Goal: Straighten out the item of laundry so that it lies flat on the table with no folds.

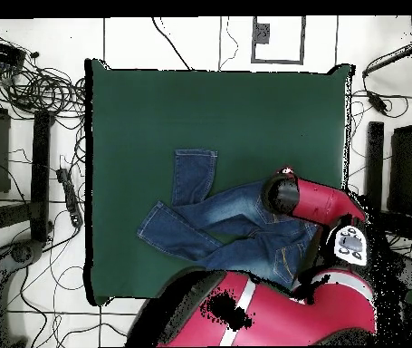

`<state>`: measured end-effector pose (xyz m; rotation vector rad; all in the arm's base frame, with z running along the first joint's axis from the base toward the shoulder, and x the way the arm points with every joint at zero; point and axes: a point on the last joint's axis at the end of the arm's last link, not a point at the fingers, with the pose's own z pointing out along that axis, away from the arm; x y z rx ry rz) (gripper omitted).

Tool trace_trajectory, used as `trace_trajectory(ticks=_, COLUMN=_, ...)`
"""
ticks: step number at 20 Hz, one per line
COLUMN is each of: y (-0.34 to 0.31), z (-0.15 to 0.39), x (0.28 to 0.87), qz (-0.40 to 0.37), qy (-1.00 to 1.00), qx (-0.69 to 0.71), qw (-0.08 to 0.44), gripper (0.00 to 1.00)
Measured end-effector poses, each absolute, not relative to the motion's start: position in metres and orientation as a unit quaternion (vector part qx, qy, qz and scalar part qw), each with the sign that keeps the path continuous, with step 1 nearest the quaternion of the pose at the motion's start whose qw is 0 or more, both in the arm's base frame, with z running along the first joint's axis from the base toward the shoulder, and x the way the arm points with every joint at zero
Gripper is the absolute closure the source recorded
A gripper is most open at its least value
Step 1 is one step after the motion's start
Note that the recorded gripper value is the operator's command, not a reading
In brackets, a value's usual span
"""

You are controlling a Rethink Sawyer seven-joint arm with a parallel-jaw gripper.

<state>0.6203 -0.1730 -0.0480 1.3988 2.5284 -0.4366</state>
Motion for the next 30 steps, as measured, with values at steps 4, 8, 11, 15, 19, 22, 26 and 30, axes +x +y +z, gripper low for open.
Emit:
trace_trajectory(ticks=4, y=-0.182, z=-0.050, x=0.624, qz=-0.140, qy=0.858, qx=0.478, qw=0.128, gripper=0.00)
trace_trajectory(ticks=8, y=-0.187, z=-0.052, x=0.622, qz=-0.132, qy=0.860, qx=0.469, qw=0.151, gripper=0.00)
trace_trajectory(ticks=11, y=-0.188, z=-0.052, x=0.619, qz=-0.127, qy=0.865, qx=0.457, qw=0.162, gripper=0.00)
trace_trajectory(ticks=15, y=-0.194, z=-0.051, x=0.617, qz=-0.110, qy=0.872, qx=0.444, qw=0.175, gripper=0.00)
trace_trajectory(ticks=19, y=-0.203, z=-0.051, x=0.621, qz=-0.096, qy=0.871, qx=0.445, qw=0.186, gripper=0.00)
trace_trajectory(ticks=22, y=-0.217, z=-0.050, x=0.629, qz=-0.080, qy=0.865, qx=0.450, qw=0.208, gripper=0.00)
trace_trajectory(ticks=26, y=-0.230, z=-0.052, x=0.641, qz=-0.064, qy=0.857, qx=0.451, qw=0.239, gripper=0.00)
trace_trajectory(ticks=30, y=-0.242, z=-0.054, x=0.661, qz=-0.038, qy=0.847, qx=0.453, qw=0.276, gripper=0.00)
